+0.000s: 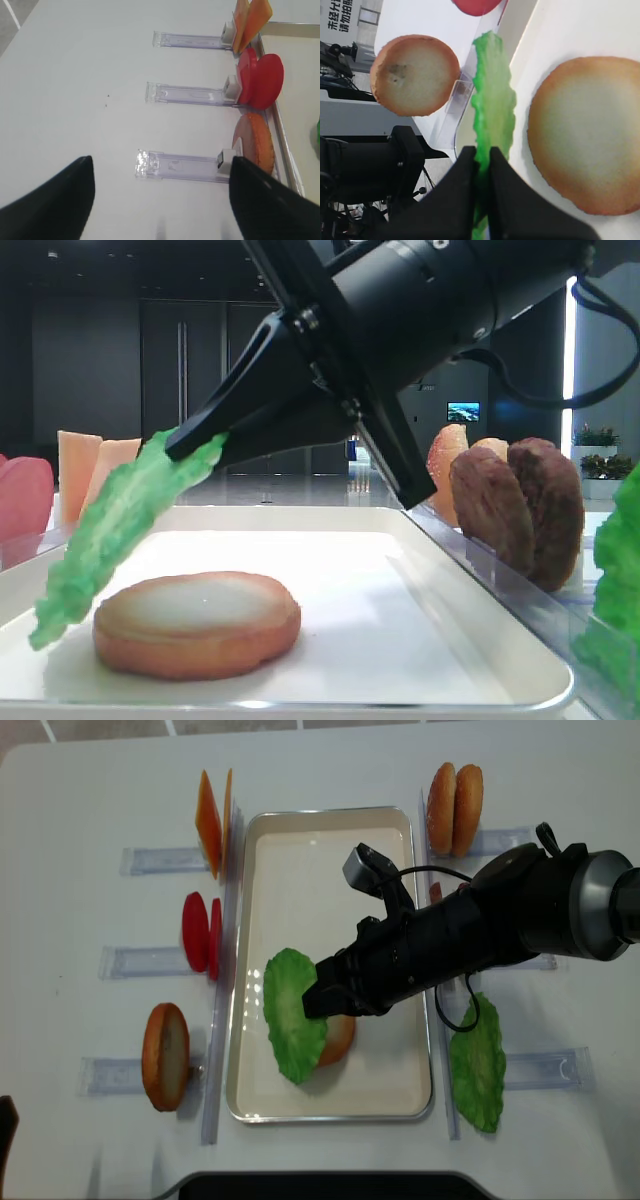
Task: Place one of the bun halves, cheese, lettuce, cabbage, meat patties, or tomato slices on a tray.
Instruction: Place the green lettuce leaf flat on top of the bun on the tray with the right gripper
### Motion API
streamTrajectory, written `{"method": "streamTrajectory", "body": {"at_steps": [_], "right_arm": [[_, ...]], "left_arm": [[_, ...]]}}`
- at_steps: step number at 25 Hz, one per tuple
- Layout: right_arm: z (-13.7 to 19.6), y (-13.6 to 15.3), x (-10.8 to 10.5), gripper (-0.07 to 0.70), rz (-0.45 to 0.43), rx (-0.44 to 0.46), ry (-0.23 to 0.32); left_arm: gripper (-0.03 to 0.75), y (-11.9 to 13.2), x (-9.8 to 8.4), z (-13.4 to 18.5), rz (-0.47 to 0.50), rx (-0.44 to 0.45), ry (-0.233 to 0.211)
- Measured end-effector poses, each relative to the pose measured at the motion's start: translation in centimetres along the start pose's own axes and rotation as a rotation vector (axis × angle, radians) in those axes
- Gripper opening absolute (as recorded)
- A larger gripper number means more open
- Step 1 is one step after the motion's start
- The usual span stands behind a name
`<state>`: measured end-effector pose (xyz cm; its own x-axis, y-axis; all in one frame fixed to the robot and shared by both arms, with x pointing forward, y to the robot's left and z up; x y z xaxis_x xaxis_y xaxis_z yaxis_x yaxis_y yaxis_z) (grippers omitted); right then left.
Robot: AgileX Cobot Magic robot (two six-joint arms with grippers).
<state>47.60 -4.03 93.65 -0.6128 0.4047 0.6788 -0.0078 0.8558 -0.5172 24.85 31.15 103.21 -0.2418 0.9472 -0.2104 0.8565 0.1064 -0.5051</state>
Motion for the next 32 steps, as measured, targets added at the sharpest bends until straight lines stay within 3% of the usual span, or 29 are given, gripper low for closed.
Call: {"method": "streamTrajectory", "body": {"at_steps": [24,28,32], "right_arm": [[0.5,-0.6,-2.5,0.033,0.189,0.065,-0.104],[0.6,-0.6,-2.6,0.151,0.202,0.075,-0.117],[0.6,-0.6,-2.6,0.403,0.204,0.074,-0.118]], "left_arm": [[0.643,0.0,0.0,0.0,0.0,0.0,0.001],[0.643,0.0,0.0,0.0,0.0,0.0,0.001],[0.643,0.0,0.0,0.0,0.0,0.0,0.001]]}}
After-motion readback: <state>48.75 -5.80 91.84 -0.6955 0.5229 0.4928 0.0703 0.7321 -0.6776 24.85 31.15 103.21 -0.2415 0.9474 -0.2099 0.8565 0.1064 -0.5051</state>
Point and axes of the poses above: a point on each arm's last joint axis where the gripper is mounted, y pointing out along that axis toward the gripper, x along the wrist's bending axis when the last joint is at zero, z = x × y, the point moved 2 cm from there along y, pointing out along that axis toward the gripper, and after that the axes turned 14 degrees about -y, right-handed, at the moved point
